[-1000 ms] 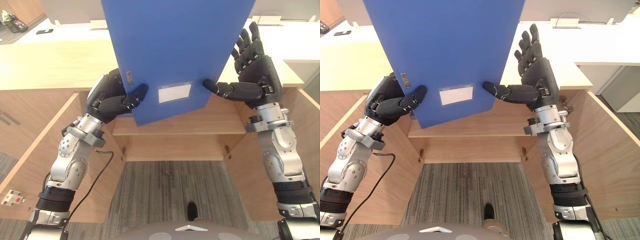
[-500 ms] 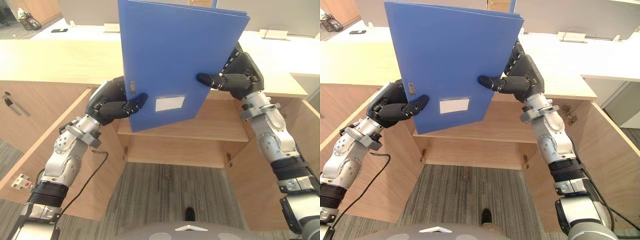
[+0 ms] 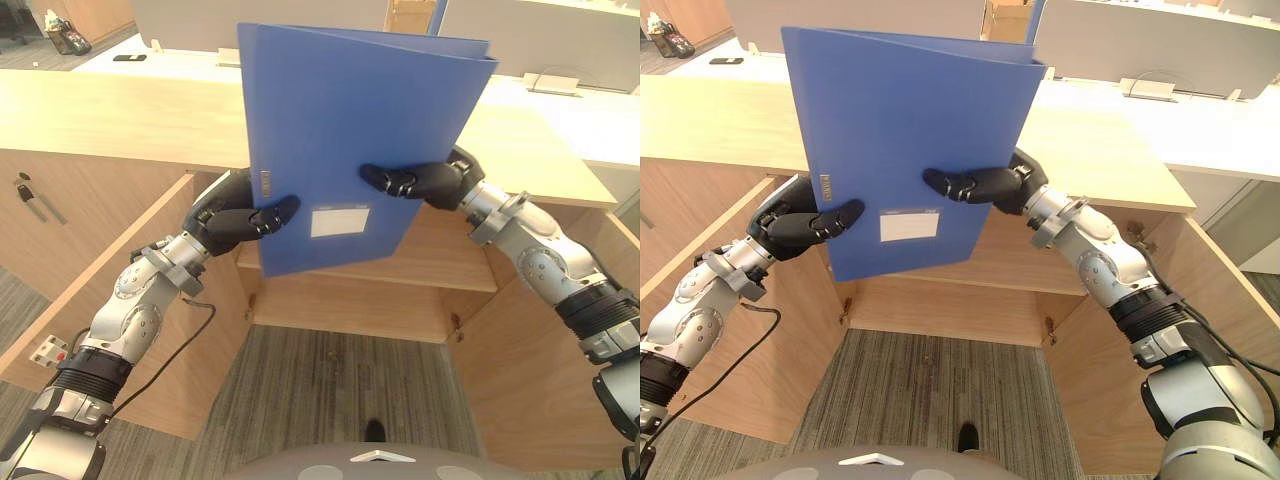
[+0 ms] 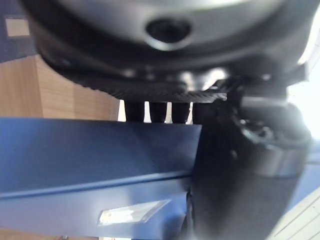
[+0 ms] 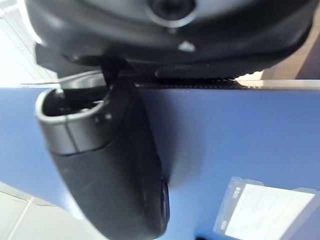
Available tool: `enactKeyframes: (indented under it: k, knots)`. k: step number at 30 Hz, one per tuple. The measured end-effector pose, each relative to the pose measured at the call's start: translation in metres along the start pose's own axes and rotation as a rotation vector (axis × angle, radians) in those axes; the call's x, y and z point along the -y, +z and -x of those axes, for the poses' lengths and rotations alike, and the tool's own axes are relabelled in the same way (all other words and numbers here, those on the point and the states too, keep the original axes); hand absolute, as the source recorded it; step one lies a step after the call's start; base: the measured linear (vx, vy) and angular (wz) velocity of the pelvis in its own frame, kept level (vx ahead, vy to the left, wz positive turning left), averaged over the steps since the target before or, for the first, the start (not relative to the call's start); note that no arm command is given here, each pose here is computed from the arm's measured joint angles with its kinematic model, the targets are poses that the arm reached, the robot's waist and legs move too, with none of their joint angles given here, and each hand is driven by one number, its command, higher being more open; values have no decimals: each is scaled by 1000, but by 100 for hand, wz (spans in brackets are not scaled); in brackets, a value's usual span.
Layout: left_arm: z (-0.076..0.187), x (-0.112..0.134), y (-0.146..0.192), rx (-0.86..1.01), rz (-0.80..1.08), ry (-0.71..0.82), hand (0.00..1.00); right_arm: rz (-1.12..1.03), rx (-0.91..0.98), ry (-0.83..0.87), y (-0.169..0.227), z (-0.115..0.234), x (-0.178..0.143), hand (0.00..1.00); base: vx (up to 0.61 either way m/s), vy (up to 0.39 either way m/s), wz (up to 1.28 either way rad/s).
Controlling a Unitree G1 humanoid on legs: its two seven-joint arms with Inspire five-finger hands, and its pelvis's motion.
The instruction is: Walk over to the cabinet, pick up the folder, carry it to the office cabinet, place the folder inside the office cabinet, then close the office cabinet door
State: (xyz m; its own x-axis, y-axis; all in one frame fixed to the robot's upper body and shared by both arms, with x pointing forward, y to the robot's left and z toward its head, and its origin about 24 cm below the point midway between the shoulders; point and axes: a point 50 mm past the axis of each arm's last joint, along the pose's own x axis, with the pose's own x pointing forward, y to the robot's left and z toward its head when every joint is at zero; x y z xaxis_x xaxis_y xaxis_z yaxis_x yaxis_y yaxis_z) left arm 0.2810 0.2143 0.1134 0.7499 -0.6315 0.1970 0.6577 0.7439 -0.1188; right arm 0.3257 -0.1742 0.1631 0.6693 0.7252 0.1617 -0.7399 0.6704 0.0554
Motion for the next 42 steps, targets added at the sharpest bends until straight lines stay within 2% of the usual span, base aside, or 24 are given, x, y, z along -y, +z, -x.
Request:
enactKeyframes:
  k: [7, 8, 12, 15, 19, 24, 27, 30, 33, 35, 39, 42]
  knots:
    - [2, 6, -15, -87, 41, -40, 0, -33, -73, 45, -14, 1, -6, 0, -7, -3, 2]
    - [4, 7, -18, -95, 49, -49, 100, -38, -76, 42, -17, 2, -6, 0, -13, -10, 4]
    - [12, 13, -34, -153, 83, -58, 100, -83, -104, 24, -32, 15, -9, 0, 0, 0, 0]
    - [28, 22, -54, -268, 88, -86, 100, -182, -182, -13, -65, 36, -17, 0, 0, 0, 0]
    - [70, 34, -93, -536, 13, -109, 100, -321, -332, -56, -119, 71, -42, 0, 0, 0, 0]
    - [117, 48, -142, -765, 39, -50, 100, -458, -482, -146, -171, 104, -80, 0, -6, -3, 0]
    - [132, 53, -172, -843, 72, 88, 100, -567, -551, -263, -201, 125, -98, 0, -9, -10, 0]
    - [142, 54, -197, -898, 121, 263, 100, -621, -543, -377, -216, 127, -98, 0, -34, -38, -3]
    - [146, 63, -227, -930, 247, 515, 100, -687, -565, -537, -239, 132, -97, 0, -19, -59, 3]
    - [153, 79, -245, -990, 323, 672, 100, -783, -629, -673, -265, 144, -107, 0, -1, -68, 0]
    - [169, 106, -263, -1104, 416, 857, 100, -970, -748, -917, -298, 171, -140, 0, 13, -46, -2]
    - [177, 105, -263, -1087, 476, 1011, 100, -1038, -747, -1083, -303, 175, -135, 0, -11, -28, 5]
